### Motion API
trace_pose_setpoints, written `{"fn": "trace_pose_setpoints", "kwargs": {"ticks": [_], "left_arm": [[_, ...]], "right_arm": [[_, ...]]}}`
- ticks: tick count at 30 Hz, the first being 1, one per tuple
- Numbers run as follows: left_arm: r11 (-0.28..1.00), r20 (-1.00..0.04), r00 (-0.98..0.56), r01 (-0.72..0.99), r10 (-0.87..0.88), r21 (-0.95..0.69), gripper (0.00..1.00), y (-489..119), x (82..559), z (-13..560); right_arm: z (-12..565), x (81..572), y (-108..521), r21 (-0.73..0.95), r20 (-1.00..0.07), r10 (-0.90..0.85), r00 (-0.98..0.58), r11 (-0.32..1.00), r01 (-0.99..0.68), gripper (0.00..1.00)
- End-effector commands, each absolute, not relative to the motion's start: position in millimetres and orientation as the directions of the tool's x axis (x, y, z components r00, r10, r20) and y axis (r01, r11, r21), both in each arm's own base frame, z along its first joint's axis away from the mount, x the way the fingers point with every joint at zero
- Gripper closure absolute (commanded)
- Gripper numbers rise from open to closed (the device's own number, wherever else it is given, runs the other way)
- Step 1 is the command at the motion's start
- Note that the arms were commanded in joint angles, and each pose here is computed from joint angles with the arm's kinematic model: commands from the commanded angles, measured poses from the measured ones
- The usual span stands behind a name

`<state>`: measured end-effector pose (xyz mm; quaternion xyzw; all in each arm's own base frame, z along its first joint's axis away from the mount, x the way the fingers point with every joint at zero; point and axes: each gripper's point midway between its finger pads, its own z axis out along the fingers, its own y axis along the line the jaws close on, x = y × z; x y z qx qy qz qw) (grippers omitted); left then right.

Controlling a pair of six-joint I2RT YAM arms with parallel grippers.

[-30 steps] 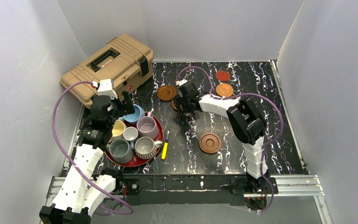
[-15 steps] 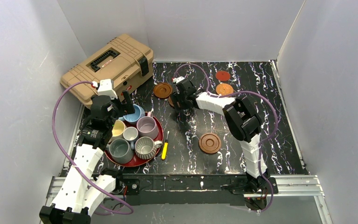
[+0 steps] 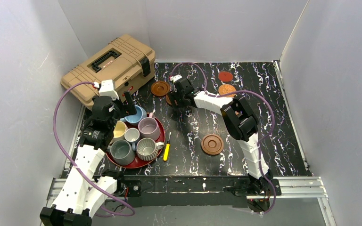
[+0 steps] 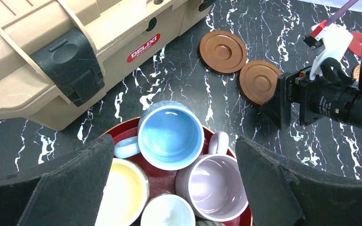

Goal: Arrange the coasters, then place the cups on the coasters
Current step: Move the coaster to the center of the board.

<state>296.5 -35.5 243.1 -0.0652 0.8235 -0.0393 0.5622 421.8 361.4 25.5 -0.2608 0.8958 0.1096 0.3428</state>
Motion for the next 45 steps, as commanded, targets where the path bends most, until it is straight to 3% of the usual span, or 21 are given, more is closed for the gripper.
{"fn": "trace_pose_setpoints", "kwargs": {"ticks": [1,11,16,22,27,36,45], "left_arm": [[0.988,-0.925,-0.347,-0.074,-0.154,-0.137,0.01,-32.6,297.3,248.7],[0.988,-0.925,-0.348,-0.075,-0.153,-0.135,0.01,-32.3,297.6,248.3],[0.988,-0.925,-0.347,-0.078,-0.152,-0.133,0.01,-31.6,297.2,248.4],[0.988,-0.926,-0.347,-0.08,-0.15,-0.13,0.01,-31.0,297.0,248.3],[0.989,-0.922,-0.357,-0.08,-0.148,-0.128,0.01,-31.6,298.3,245.7],[0.988,-0.922,-0.356,-0.077,-0.151,-0.132,0.01,-31.9,296.0,246.8],[0.989,-0.915,-0.375,-0.074,-0.147,-0.128,0.01,-33.2,297.8,242.1]], "right_arm": [[-41.5,376.4,352.9,0.035,-0.492,-0.486,-0.722,0.818,-0.574,0.2],[-42.0,376.2,356.2,0.018,-0.496,-0.485,-0.72,0.824,-0.567,0.18],[-29.5,376.5,352.1,0.007,-0.508,-0.473,-0.72,0.834,-0.552,0.1],[17.1,377.9,336.0,-0.038,-0.568,-0.441,-0.695,0.858,-0.513,0.02],[79.5,374.0,317.1,-0.068,-0.651,-0.408,-0.641,0.872,-0.485,0.02],[123.3,310.7,236.2,-0.085,-0.657,-0.316,-0.684,0.933,-0.349,0.02],[110.6,226.7,208.9,0.102,-0.549,-0.207,-0.81,0.945,-0.31,0.15]]}}
